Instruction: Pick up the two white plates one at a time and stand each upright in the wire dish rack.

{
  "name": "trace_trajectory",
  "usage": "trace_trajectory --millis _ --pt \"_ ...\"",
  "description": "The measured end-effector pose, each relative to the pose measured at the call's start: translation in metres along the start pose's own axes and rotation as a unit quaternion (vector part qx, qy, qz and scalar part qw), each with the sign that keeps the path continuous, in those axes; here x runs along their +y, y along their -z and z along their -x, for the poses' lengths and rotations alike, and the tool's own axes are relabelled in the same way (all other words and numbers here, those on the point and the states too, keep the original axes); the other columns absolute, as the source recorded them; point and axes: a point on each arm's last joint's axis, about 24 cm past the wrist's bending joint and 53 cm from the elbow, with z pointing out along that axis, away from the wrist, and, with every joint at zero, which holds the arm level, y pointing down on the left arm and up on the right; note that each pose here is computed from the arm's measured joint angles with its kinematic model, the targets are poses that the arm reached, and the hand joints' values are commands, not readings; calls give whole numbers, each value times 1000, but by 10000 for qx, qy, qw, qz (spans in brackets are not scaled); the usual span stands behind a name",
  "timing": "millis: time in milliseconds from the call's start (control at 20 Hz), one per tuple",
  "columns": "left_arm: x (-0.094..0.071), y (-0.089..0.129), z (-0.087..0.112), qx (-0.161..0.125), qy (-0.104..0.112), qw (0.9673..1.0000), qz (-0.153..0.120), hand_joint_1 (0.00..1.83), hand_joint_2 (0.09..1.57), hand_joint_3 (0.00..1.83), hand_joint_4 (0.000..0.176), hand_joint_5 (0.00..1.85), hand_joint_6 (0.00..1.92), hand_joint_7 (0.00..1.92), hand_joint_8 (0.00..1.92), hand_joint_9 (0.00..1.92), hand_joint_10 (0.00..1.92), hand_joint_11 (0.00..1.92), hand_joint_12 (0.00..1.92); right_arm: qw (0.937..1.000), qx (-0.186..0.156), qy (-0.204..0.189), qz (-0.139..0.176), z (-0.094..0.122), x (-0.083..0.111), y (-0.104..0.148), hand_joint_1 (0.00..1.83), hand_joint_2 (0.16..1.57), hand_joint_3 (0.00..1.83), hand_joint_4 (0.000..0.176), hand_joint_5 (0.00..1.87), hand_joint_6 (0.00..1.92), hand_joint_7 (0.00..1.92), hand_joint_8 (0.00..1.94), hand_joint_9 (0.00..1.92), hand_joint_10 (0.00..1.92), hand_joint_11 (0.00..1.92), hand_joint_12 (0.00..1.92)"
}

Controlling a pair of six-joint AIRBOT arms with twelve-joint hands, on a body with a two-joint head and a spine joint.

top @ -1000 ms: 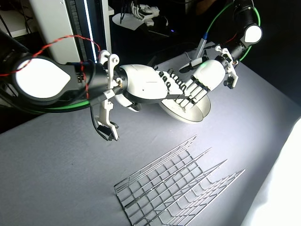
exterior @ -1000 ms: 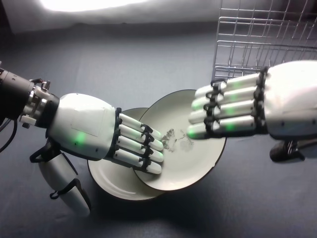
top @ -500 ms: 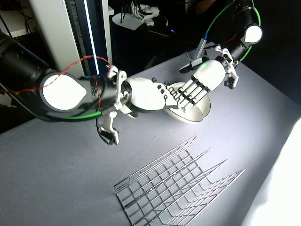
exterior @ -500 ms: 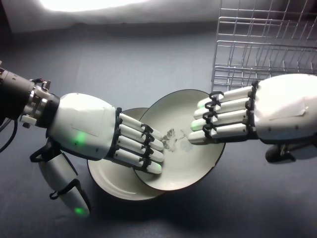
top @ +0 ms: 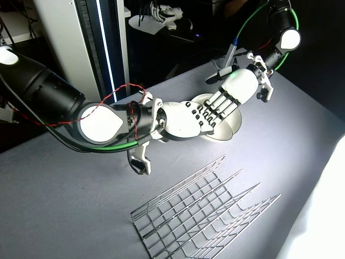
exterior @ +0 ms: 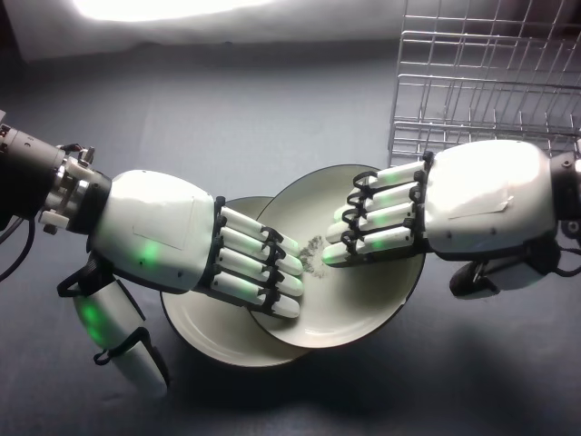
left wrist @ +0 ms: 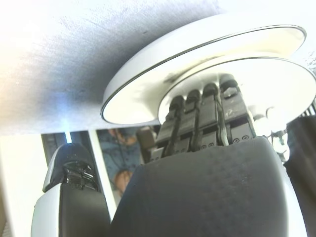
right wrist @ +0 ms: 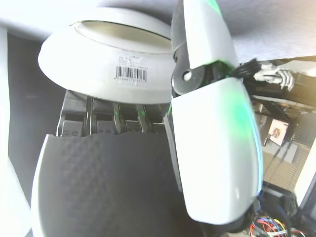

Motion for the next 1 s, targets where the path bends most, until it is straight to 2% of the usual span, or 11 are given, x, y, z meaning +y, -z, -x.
trace_trajectory --millis 250,400,550,600,650,700,800,850,900,950,1000 --pt "1 0 1 -24 28 10000 6 0 1047 0 0 0 0 0 0 0 0 0 0 10000 -67 40 55 6 2 -15 1275 1013 0 0 205 17 267 14 288 34 0 917" --pt "1 0 1 -30 33 10000 10 0 1063 2 0 0 0 0 0 0 0 0 0 9999 -87 57 34 9 2 -19 1308 1048 4 0 183 8 264 3 270 10 0 806" --pt "2 1 1 -35 39 10000 24 0 1064 2 0 0 0 0 0 0 0 0 0 10000 -67 70 22 7 1 -21 1318 1081 10 0 263 23 316 10 314 18 0 940" --pt "3 1 2 -45 55 10000 34 0 1044 0 0 0 0 0 0 0 0 0 0 9999 -62 76 32 7 2 -22 1293 1097 10 0 420 56 447 32 405 38 0 1155" --pt "3 1 2 -45 58 10000 38 0 1044 0 0 0 0 0 0 0 0 0 0 9999 -70 70 50 7 3 -23 1293 1097 10 0 420 56 447 32 405 38 0 1155" --pt "3 1 2 -47 59 10000 41 0 1047 0 0 4 2 0 0 0 0 0 0 9999 -98 39 85 9 6 -25 1265 1056 0 0 705 74 751 52 683 95 215 1191" --pt "4 0 3 -62 67 10000 37 0 1046 0 0 7 3 0 0 0 0 0 0 9997 -176 -2 153 14 10 -28 1272 1053 0 0 795 64 840 45 774 96 308 1136" --pt "4 0 4 -76 73 9999 38 0 1052 0 0 11 4 0 0 0 0 0 0 9996 -198 -5 189 16 12 -30 1175 1146 0 0 878 879 941 33 889 98 422 1072" --pt "4 1 4 -79 79 9999 45 0 1058 1 0 7 2 0 0 0 0 0 0 9996 -197 -2 195 15 12 -31 1194 1137 23 0 870 1099 946 840 968 100 518 1073" --pt "5 1 4 -86 92 9999 53 0 1058 1 0 0 0 0 0 0 0 0 0 9996 -172 82 185 15 11 -30 1326 1145 0 0 913 1132 924 987 856 1011 650 1039" --pt "6 2 5 -105 126 9998 65 0 1058 1 0 0 0 0 0 0 0 0 0 9996 -181 74 205 15 12 -30 1326 1145 0 0 913 1132 924 987 856 1011 650 1039"
